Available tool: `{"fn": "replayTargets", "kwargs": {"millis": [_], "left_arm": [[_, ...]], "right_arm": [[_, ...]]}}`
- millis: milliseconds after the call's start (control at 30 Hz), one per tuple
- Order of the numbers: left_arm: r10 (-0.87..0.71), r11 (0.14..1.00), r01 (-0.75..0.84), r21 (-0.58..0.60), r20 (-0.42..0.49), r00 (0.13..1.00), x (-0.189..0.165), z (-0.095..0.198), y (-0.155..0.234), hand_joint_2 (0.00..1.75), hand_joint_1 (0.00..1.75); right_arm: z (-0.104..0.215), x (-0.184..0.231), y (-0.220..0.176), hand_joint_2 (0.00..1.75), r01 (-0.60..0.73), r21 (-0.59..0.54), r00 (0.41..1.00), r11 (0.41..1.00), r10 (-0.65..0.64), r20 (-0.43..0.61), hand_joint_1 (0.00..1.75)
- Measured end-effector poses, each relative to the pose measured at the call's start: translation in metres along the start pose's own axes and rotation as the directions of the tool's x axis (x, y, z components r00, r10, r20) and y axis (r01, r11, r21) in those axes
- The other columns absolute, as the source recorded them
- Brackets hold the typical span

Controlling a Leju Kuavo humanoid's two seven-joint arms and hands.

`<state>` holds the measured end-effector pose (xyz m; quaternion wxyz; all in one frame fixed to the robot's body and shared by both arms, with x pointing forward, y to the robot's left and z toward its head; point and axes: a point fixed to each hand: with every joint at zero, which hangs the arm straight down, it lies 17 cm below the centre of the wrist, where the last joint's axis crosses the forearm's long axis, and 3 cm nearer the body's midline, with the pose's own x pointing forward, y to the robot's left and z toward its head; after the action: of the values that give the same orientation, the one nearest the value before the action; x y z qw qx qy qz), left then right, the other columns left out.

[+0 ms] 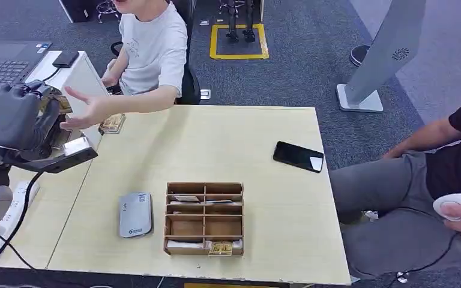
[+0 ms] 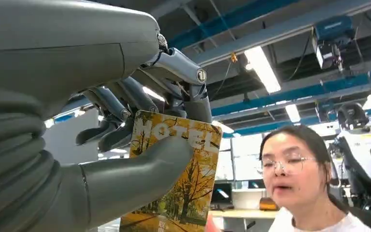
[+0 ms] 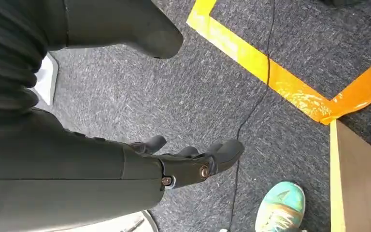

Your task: Pass the card to the sensor for recognition and then transmit it.

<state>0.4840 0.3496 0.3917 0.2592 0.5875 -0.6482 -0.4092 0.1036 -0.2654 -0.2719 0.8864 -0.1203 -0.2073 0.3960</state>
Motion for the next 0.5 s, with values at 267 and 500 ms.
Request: {"fn": "replayTargets", "kwargs": {"millis": [267, 500], "left_arm": [[0.004, 1.0, -0.005, -0.027, -0.053, 0.999, -0.01, -0.001, -0.015, 1.75, 1.75], [0.006, 0.999, -0.01, -0.049, -0.08, 0.997, -0.015, -0.001, -0.028, 1.75, 1.71]], "right_arm": [[0.001, -0.004, 0.003, 1.75, -0.014, 0.004, 1.0, 1.0, 0.014, -0.016, 0.0], [0.004, -0.012, 0.01, 1.75, -0.023, 0.016, 0.999, 1.0, 0.023, -0.034, 0.0]]}}
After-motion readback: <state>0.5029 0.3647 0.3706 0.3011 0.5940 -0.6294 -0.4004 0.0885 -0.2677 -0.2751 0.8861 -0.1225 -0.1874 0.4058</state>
